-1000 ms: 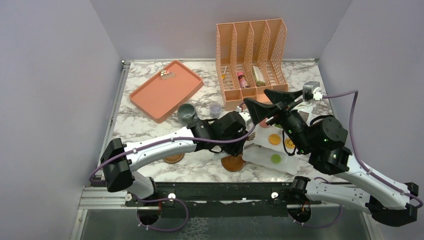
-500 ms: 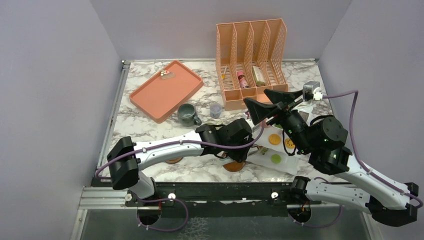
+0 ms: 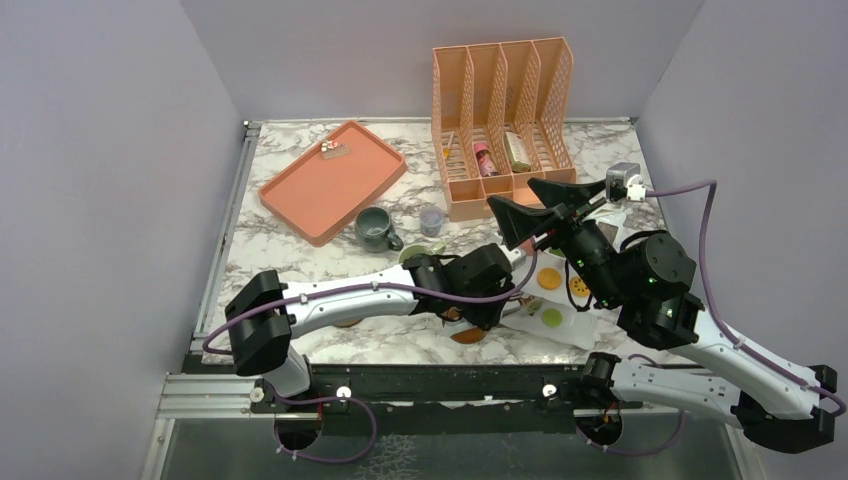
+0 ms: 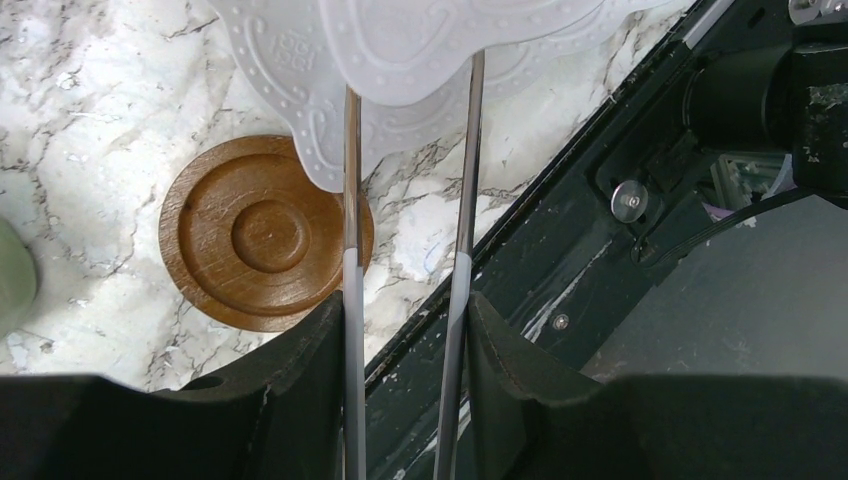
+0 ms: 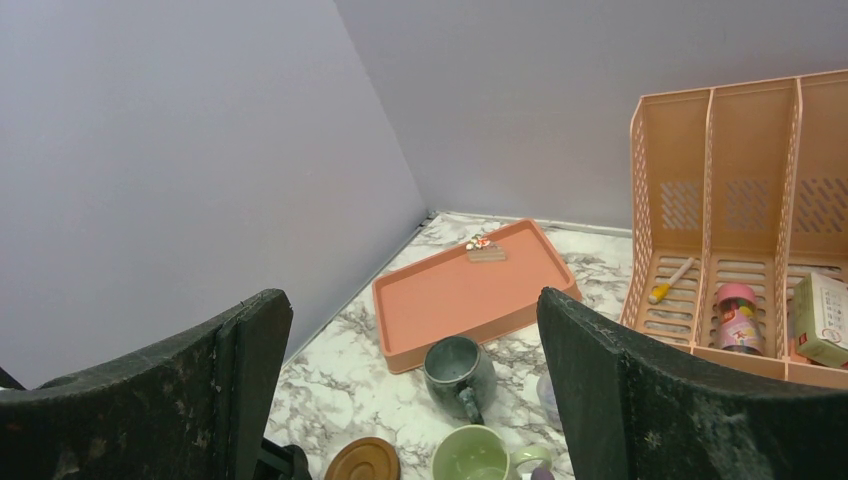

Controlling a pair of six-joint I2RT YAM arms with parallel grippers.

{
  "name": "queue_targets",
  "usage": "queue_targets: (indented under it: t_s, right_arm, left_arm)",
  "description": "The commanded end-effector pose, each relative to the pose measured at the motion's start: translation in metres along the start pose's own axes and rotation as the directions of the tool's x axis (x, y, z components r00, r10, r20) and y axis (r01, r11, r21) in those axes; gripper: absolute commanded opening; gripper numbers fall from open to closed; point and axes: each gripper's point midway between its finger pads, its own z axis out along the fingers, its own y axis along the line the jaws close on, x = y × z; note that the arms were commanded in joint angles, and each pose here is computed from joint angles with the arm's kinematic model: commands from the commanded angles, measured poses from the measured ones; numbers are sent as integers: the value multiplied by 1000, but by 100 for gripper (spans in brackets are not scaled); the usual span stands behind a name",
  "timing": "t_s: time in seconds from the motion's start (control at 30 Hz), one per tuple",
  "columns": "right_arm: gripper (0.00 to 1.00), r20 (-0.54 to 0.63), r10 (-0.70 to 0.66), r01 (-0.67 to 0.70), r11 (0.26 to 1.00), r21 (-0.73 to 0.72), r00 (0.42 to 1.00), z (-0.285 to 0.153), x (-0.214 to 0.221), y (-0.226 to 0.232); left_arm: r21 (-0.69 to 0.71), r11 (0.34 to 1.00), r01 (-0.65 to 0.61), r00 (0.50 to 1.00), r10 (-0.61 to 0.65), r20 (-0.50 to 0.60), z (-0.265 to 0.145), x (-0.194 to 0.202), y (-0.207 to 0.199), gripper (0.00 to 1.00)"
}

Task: Serve the afternoon tea
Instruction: Place the desert on the desert table.

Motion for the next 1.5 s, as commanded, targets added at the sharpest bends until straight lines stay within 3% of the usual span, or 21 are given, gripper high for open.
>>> queue_targets:
  t_s: [0.0,0.5,1.0,1.47]
  right_arm:
    - [98,31,24,-24,999,-25,999,-1,-12,6]
    - [98,33,24,-23,999,-25,999,-3,-12,6]
    - [98,34,29,-28,999,-26,999,-4,-12,5]
    - [98,38,24,-24,1000,-19,999,-5,-15,4]
  left_arm:
    - [28,1000,0,1000,0,18,9,-4,-10,42]
    - [23,1000,0,999,-1,32,8,-7,-12,53]
    - [-91,995,33,993,-23,116,-26,-17,16,46]
    - [-166,986,8,998,3,70,2,-14,28,36]
